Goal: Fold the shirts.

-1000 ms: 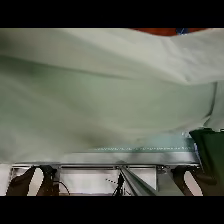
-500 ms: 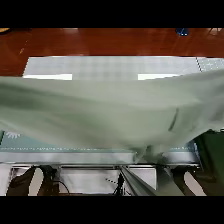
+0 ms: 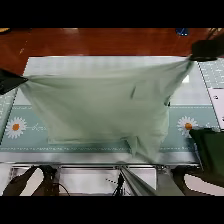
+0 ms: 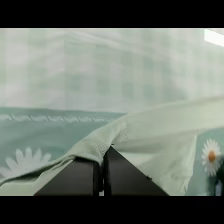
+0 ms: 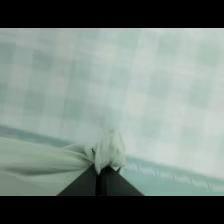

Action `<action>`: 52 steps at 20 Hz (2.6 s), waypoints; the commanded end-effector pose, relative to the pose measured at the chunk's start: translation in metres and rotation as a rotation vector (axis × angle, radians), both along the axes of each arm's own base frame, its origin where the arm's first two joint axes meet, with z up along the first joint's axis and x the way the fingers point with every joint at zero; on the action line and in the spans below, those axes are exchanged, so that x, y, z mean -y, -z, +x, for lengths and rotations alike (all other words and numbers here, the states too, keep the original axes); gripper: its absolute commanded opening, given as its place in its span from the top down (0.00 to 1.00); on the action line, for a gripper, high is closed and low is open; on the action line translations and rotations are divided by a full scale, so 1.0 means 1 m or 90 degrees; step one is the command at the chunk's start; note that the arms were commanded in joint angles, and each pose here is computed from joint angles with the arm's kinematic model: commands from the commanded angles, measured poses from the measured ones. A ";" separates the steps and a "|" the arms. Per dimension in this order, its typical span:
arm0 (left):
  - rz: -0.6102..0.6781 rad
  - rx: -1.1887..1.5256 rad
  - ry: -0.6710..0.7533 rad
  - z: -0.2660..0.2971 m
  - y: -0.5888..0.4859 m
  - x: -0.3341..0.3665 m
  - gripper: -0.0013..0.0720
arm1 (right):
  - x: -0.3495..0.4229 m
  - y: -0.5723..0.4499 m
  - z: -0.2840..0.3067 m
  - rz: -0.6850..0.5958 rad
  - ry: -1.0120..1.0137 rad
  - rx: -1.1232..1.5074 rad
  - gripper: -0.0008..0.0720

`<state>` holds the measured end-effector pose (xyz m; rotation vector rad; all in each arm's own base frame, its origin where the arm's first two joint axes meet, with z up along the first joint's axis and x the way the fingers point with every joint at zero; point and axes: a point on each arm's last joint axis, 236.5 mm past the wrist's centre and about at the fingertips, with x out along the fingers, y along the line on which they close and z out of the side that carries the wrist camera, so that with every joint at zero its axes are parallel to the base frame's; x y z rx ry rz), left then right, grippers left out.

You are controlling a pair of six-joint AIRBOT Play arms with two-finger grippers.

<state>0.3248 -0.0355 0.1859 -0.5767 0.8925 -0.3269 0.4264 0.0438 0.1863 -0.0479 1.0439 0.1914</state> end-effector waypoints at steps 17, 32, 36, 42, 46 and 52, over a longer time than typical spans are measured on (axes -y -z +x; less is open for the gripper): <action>0.014 -0.060 -0.164 0.168 0.197 -0.045 0.94 | -0.040 0.180 0.141 0.101 0.106 -0.019 0.95; -0.038 -0.304 -0.008 0.082 0.233 -0.026 0.36 | -0.042 0.207 0.039 0.010 0.063 -0.245 0.58; -0.009 -0.371 0.057 0.044 0.209 -0.060 0.28 | 0.025 0.173 -0.013 -0.173 -0.020 -0.325 0.41; -0.062 -0.467 0.031 -0.050 0.220 -0.077 0.27 | 0.073 0.150 -0.083 -0.071 0.077 -0.432 0.31; -0.142 -0.534 -0.009 -0.106 0.255 -0.066 0.15 | 0.066 0.177 -0.093 0.088 0.085 -0.385 0.31; -0.106 -0.507 -0.015 -0.100 0.277 -0.066 0.15 | 0.054 0.182 -0.075 0.231 0.103 -0.294 0.31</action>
